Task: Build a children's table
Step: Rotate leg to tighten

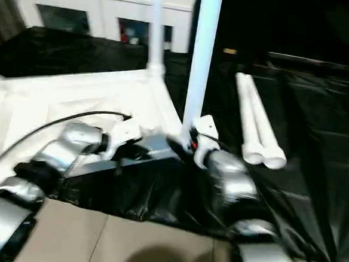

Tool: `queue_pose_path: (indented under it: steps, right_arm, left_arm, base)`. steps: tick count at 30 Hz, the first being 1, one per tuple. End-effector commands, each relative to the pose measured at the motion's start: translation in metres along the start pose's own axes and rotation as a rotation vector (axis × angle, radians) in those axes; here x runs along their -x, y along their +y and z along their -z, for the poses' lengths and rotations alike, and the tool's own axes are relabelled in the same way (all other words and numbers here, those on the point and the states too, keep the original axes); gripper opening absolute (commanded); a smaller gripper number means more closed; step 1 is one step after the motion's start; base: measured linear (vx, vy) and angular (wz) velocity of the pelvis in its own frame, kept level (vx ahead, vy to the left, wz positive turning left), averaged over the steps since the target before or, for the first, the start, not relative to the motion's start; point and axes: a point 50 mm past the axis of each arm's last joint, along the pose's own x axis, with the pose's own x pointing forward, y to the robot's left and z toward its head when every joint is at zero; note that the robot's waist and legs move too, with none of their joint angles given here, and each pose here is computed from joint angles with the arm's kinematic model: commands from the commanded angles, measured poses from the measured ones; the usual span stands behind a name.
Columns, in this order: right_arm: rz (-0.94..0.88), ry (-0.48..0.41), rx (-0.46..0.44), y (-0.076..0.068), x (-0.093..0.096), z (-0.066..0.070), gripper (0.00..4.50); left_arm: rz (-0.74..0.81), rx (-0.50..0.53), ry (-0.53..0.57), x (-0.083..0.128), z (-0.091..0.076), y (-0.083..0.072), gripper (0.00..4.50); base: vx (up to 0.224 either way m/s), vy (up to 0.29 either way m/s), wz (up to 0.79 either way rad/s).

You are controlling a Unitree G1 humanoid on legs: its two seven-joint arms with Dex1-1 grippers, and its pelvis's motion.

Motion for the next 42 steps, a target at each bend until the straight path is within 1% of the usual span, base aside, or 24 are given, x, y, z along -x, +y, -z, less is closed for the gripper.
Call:
queue_pose_path:
  steps: [1, 2, 3, 8, 12, 15, 16, 22, 26, 29, 32, 33, 34, 35, 37, 41, 42]
  right_arm:
    - [-0.25, 0.015, 0.049, 0.022, -0.006, -0.004, 3.92]
    - [-0.279, 0.027, 0.059, 0.021, -0.002, -0.004, 3.92]
    - [-0.338, 0.05, 0.069, 0.019, 0.006, -0.003, 3.92]
    - [-0.419, 0.096, 0.097, 0.015, 0.016, -0.001, 3.92]
    - [-0.469, 0.127, 0.11, 0.014, 0.021, 0.001, 3.92]
    - [-0.517, 0.16, 0.126, 0.016, 0.025, 0.002, 3.61]
    - [-0.522, 0.163, 0.126, 0.016, 0.025, 0.003, 3.61]
    - [-0.538, 0.162, 0.12, 0.017, 0.025, 0.003, 2.92]
    - [-0.544, 0.16, 0.111, 0.02, 0.025, 0.005, 2.8]
    - [-0.514, 0.151, 0.07, 0.024, 0.024, 0.009, 2.76]
    - [-0.412, 0.124, 0.038, 0.025, 0.019, 0.013, 2.75]
    - [-0.295, 0.12, 0.027, 0.024, 0.013, 0.017, 2.75]
    - [-0.295, 0.12, 0.027, 0.024, 0.013, 0.017, 2.75]
    - [-0.173, 0.108, -0.006, 0.024, 0.004, 0.021, 2.75]
    - [-0.097, 0.103, -0.037, 0.024, -0.001, 0.023, 2.74]
    - [0.064, 0.09, -0.102, 0.033, -0.023, 0.022, 2.74]
    - [0.081, 0.093, -0.109, 0.034, -0.025, 0.022, 2.74]
  left_arm:
    - [0.106, -0.1, -0.029, -0.009, -0.014, -0.008, 0.0]
    - [0.116, -0.104, -0.02, -0.006, -0.012, -0.008, 0.0]
    - [0.138, -0.111, -0.006, 0.0, -0.007, -0.008, 0.0]
    - [0.182, -0.122, 0.004, 0.009, -0.002, -0.009, 0.0]
    - [0.212, -0.132, 0.004, 0.014, 0.0, -0.01, 0.0]
    - [0.248, -0.144, 0.025, 0.019, 0.004, -0.012, 0.0]
    - [0.251, -0.146, 0.028, 0.019, 0.005, -0.012, 0.0]
    - [0.26, -0.153, 0.042, 0.022, 0.007, -0.011, 0.0]
    - [0.261, -0.156, 0.044, 0.023, 0.007, -0.011, 0.0]
    - [0.236, -0.146, 0.032, 0.019, 0.005, -0.01, 0.0]
    - [0.165, -0.112, 0.014, 0.011, 0.001, -0.007, 0.0]
    - [0.113, -0.081, 0.0, 0.002, -0.004, -0.005, 0.0]
    - [0.113, -0.081, 0.0, 0.002, -0.004, -0.005, 0.0]
    - [0.096, -0.053, -0.01, -0.009, -0.009, -0.007, 0.0]
    - [0.088, -0.043, -0.012, -0.016, -0.012, -0.009, 0.0]
    - [0.022, -0.002, -0.027, -0.038, -0.023, -0.013, 0.0]
    - [0.014, 0.003, -0.028, -0.04, -0.024, -0.013, 0.0]
  base:
    - [0.0, 0.0, 0.0]
    - [0.0, 0.0, 0.0]
    - [0.0, 0.0, 0.0]
    - [0.0, 0.0, 0.0]
    - [0.0, 0.0, 0.0]
    - [0.0, 0.0, 0.0]
    - [0.0, 0.0, 0.0]
    - [0.0, 0.0, 0.0]
    - [0.0, 0.0, 0.0]
    - [0.0, 0.0, 0.0]
    - [0.0, 0.0, 0.0]
    - [0.0, 0.0, 0.0]
    - [0.0, 0.0, 0.0]
    - [0.0, 0.0, 0.0]
    - [0.0, 0.0, 0.0]
    - [0.0, 0.0, 0.0]
    - [0.0, 0.0, 0.0]
